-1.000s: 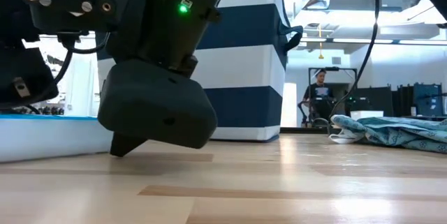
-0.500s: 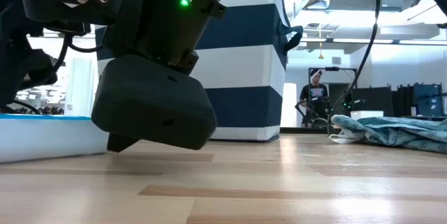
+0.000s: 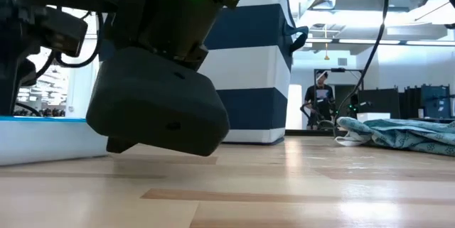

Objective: Pick & place medical supplies in basket/bin
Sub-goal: Put the pill organizer into the laundry organizer

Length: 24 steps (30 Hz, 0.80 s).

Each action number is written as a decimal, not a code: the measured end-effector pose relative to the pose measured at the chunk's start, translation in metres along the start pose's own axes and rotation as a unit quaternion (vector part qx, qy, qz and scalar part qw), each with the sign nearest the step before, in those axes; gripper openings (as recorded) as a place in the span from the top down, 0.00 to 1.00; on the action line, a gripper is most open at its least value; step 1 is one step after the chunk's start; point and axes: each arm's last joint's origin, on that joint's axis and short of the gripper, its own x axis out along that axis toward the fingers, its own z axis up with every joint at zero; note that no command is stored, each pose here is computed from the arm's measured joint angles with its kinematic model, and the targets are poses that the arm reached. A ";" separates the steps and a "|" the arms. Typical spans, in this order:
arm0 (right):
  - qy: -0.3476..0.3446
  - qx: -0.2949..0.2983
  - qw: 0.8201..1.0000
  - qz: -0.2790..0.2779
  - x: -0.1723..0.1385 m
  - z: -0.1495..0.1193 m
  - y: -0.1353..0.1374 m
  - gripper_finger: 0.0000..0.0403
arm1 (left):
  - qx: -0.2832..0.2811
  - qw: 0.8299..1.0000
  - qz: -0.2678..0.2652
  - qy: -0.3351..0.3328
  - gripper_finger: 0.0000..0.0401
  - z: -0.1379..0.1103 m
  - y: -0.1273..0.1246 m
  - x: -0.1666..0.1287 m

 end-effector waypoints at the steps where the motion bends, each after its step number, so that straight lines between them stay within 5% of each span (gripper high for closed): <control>1: 0.000 -0.001 1.000 -0.004 -0.001 0.000 0.001 0.44 | -0.001 1.000 0.005 -0.002 0.70 0.000 0.001 0.000; 8: -0.024 -0.007 1.000 -0.017 -0.011 0.008 0.007 0.44 | -0.018 1.000 -0.020 -0.014 0.70 0.002 -0.005 0.002; 13: -0.112 0.031 0.992 0.043 -0.011 0.024 0.005 0.49 | -0.030 0.999 -0.026 -0.012 0.70 0.002 -0.011 0.014; 24: -0.135 0.060 0.984 0.101 -0.012 0.026 0.007 0.89 | -0.005 0.997 -0.072 0.003 0.70 0.003 -0.022 0.026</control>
